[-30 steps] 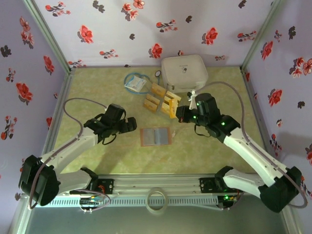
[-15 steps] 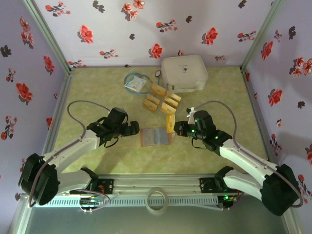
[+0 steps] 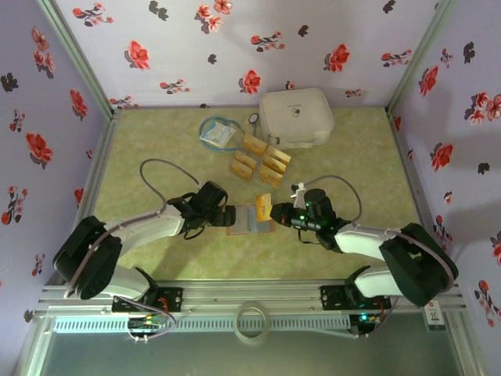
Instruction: Put the credit cards into the card holder
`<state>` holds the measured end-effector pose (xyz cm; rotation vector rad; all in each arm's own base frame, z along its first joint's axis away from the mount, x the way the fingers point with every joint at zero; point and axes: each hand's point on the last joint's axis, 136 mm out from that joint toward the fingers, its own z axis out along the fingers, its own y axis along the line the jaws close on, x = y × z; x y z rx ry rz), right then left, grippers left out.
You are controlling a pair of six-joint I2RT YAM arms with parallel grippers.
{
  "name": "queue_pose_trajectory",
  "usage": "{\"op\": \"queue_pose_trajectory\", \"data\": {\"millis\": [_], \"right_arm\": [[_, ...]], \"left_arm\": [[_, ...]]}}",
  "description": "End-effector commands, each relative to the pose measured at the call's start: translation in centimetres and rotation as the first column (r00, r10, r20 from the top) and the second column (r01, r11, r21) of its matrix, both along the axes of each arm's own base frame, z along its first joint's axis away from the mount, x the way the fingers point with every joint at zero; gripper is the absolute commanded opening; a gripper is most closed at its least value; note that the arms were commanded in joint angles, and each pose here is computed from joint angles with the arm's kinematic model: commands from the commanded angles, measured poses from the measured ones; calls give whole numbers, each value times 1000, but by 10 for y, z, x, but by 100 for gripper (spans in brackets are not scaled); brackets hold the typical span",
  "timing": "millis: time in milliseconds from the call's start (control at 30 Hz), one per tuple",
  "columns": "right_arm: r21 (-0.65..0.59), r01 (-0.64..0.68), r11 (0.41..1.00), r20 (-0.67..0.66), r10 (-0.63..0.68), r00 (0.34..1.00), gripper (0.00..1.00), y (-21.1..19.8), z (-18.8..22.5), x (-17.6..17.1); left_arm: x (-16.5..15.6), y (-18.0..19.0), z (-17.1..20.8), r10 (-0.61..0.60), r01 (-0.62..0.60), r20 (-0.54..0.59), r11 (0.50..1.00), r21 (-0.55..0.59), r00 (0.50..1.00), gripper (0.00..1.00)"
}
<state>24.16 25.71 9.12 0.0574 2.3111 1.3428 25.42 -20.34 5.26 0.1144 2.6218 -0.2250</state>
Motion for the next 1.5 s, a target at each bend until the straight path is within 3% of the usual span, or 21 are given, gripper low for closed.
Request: {"op": "queue_pose_trajectory", "data": {"millis": [0,1067,1467], "right_arm": [[59,-1,998,37,-1,999,0,3,8,3],[98,0,995,9,-1,1000,0,15,-13,3],[179,-23,984,-15,26,1000,0,28,-22,5]], "left_arm": [[8,4,-2,4,-7,50,998,62,999,100],[-3,-3,-25,-22,17,37,992,128,999,100],[-8,2,-33,-14,11,22,990,143,1000,100]]}}
